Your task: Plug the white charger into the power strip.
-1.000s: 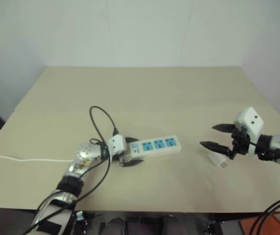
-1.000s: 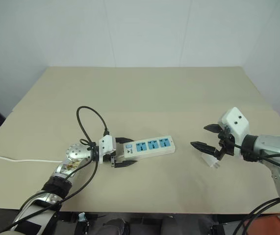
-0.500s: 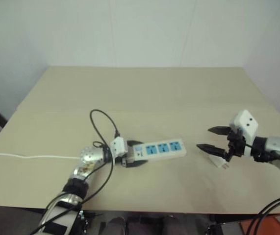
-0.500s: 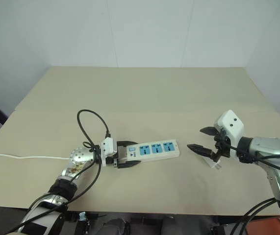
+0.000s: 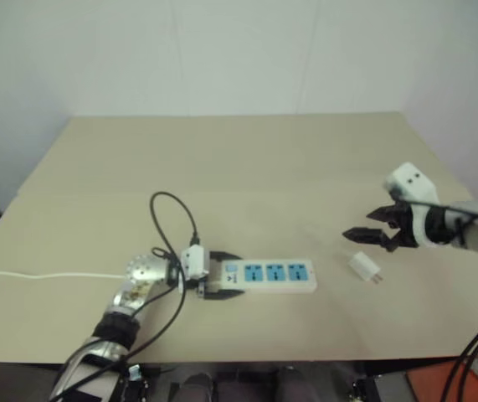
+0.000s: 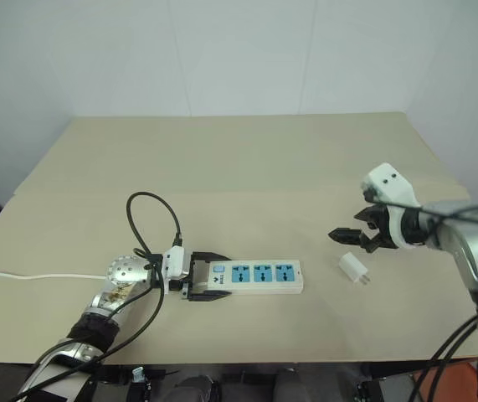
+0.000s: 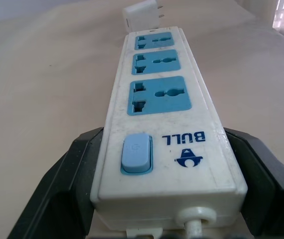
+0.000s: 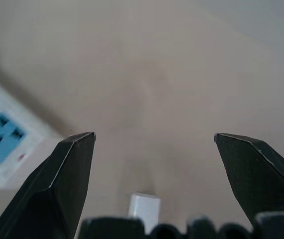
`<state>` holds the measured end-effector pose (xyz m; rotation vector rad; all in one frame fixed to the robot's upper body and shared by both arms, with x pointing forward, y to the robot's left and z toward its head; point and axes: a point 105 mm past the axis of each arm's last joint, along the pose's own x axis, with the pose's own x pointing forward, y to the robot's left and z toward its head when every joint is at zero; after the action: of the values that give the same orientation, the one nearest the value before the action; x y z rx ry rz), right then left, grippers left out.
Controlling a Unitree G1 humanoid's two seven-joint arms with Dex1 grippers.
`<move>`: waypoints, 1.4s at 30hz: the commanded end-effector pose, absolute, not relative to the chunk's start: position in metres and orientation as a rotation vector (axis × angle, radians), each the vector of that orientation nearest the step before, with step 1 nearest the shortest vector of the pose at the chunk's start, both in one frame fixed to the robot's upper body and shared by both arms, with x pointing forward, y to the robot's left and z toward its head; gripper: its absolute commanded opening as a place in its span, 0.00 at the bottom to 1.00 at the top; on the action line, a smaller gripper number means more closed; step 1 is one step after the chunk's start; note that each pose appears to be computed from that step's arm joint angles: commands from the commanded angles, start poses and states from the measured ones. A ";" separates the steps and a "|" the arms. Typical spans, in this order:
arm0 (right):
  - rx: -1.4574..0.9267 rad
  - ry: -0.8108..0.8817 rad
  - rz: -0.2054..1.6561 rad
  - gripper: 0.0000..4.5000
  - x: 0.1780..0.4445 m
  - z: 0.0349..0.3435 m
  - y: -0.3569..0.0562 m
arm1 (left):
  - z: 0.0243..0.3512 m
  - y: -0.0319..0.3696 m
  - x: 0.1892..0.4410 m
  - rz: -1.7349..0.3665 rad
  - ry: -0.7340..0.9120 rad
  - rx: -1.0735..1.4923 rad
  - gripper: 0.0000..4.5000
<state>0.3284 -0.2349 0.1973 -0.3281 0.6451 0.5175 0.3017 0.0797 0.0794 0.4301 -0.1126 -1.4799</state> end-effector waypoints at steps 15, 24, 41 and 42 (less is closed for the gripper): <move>-0.450 1.085 0.452 1.00 0.328 0.163 -0.239 | 0.063 0.076 0.291 -1.542 -0.007 0.427 0.74; -0.499 1.220 0.513 1.00 0.327 0.140 -0.231 | 0.062 0.075 0.289 -1.527 -0.010 0.431 0.74; -0.507 1.271 0.569 0.25 0.328 0.125 -0.218 | 0.064 0.076 0.291 -1.517 -0.002 0.432 0.74; -0.505 1.255 0.566 0.25 0.329 0.128 -0.217 | 0.063 0.076 0.291 -1.518 0.000 0.433 0.74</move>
<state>0.3292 -0.2274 0.1231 -0.5184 1.2840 0.5229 0.2972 0.0764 0.0785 0.4154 -0.0743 -1.4834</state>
